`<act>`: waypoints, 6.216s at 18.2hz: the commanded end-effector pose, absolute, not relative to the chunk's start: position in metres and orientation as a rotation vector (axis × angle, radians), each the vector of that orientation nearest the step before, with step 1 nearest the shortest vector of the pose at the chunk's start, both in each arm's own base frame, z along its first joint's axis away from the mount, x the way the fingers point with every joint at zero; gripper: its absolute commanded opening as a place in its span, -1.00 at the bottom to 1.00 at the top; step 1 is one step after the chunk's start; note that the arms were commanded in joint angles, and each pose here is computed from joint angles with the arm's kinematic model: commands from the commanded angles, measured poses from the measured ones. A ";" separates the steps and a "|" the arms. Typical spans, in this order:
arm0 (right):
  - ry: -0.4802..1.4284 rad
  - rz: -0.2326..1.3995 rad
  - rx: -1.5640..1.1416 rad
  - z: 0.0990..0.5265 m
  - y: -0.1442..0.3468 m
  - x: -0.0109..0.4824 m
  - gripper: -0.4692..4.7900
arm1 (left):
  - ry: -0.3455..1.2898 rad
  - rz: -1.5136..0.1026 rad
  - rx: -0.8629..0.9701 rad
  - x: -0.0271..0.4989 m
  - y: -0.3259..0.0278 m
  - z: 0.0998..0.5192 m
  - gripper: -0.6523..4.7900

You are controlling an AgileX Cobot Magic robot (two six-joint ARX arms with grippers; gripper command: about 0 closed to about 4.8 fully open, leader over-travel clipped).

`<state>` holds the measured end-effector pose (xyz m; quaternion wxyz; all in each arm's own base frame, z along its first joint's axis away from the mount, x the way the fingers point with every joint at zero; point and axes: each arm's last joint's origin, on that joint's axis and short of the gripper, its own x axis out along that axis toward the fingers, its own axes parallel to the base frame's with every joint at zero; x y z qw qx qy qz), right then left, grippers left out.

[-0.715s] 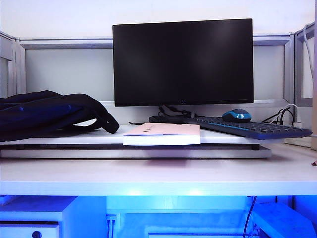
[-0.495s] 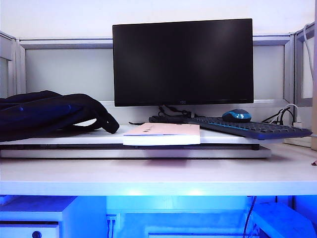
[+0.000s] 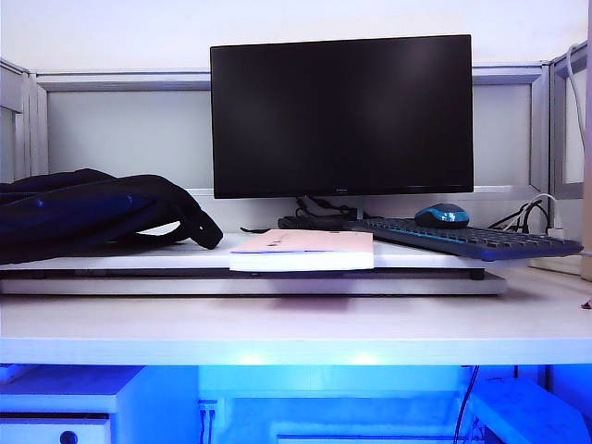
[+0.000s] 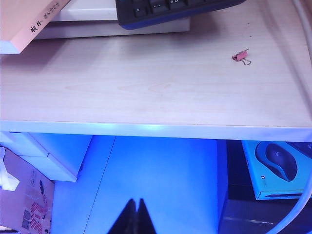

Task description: Pick up the book on the desk and put it into the open backpack.

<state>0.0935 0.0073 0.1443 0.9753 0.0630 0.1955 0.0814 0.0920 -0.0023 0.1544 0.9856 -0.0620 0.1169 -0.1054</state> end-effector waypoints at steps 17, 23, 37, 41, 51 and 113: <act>0.021 0.352 0.338 0.209 0.012 0.093 0.00 | -0.320 -0.501 -0.374 0.075 -0.008 0.243 1.00; -0.156 0.393 0.421 0.272 0.011 0.076 0.46 | -0.466 -0.484 -0.376 0.051 -0.008 0.290 1.00; 0.259 0.643 0.852 0.309 0.024 0.200 0.91 | -0.153 -0.516 -0.855 0.146 -0.003 0.324 1.00; 0.402 0.704 0.955 0.281 0.032 0.237 0.91 | -0.023 -0.512 -0.883 0.172 -0.003 0.308 1.00; 0.645 0.721 1.064 0.205 0.069 0.288 0.93 | 0.145 -0.474 -0.928 0.206 -0.001 0.278 1.00; 0.587 1.093 1.167 0.204 0.131 0.392 -0.85 | 0.375 -0.237 -0.962 0.255 0.102 0.245 1.00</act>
